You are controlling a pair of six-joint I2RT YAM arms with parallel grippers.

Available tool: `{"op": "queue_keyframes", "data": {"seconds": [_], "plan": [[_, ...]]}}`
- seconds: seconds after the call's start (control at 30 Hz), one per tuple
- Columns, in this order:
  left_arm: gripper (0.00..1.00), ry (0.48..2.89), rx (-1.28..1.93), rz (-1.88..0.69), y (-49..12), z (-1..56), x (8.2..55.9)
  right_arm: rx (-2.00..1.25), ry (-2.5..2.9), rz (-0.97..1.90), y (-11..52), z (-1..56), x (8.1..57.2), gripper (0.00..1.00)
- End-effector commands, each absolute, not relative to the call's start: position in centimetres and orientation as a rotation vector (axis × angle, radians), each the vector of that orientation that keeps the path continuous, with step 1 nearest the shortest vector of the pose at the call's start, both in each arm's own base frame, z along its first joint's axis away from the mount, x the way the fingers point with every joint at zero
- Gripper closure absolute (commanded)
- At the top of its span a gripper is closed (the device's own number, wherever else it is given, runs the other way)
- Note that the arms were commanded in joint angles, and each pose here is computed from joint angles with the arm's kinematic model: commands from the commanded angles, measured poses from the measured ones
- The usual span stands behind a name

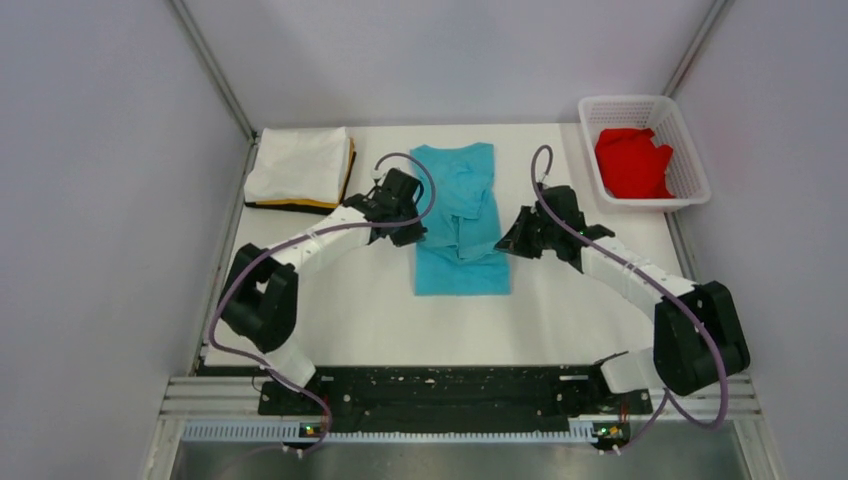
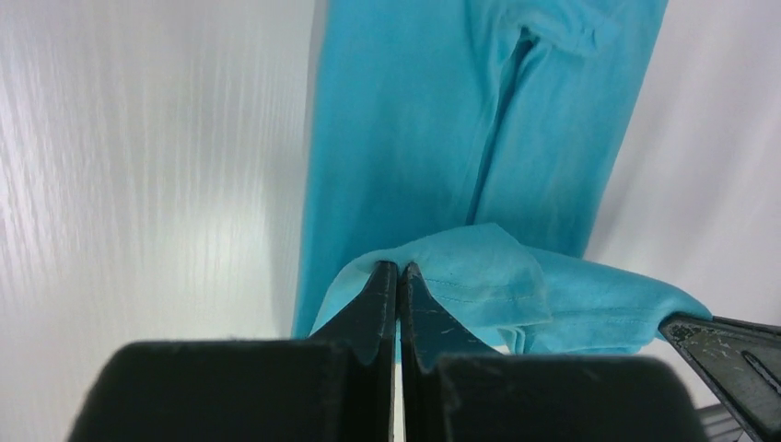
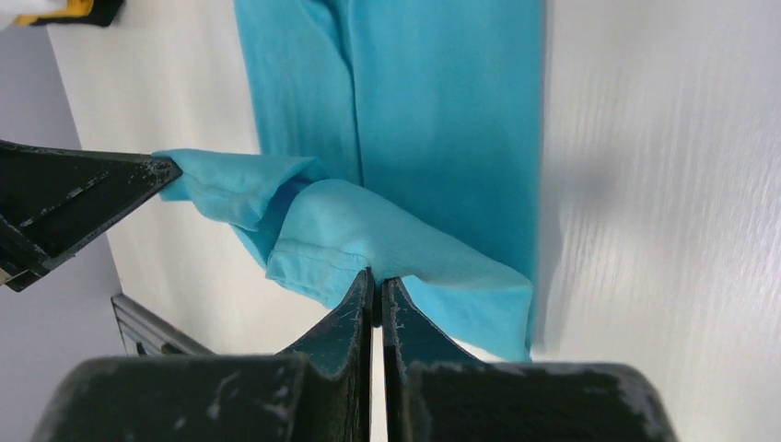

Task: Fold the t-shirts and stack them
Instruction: Fold the folded rectangular tshirt in 1/3 of the way

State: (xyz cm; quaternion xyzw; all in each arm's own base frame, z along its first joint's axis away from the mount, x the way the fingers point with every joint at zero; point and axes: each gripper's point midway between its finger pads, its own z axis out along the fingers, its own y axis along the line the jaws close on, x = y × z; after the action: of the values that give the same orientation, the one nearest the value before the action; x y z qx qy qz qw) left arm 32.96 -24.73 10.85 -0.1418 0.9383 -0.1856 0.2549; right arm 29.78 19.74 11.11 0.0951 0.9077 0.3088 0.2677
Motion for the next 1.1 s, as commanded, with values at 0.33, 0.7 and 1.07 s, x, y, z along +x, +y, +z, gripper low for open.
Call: {"op": "queue_keyframes", "data": {"seconds": [0.33, 0.7, 1.07], "plan": [[1.00, 2.572, -0.326, -0.569, -24.5, 10.0, 39.6, 0.270, 2.311, 0.842, 19.4, 12.3, 38.7, 1.00], [0.99, 2.600, -0.367, -0.592, -24.1, 7.9, 42.3, 0.296, 2.348, 0.821, 19.1, 9.4, 42.1, 1.00], [0.25, 2.525, -0.427, -0.563, -21.3, 11.2, 44.2, 0.267, 2.302, 0.799, 19.1, 10.8, 46.3, 0.32]]}}
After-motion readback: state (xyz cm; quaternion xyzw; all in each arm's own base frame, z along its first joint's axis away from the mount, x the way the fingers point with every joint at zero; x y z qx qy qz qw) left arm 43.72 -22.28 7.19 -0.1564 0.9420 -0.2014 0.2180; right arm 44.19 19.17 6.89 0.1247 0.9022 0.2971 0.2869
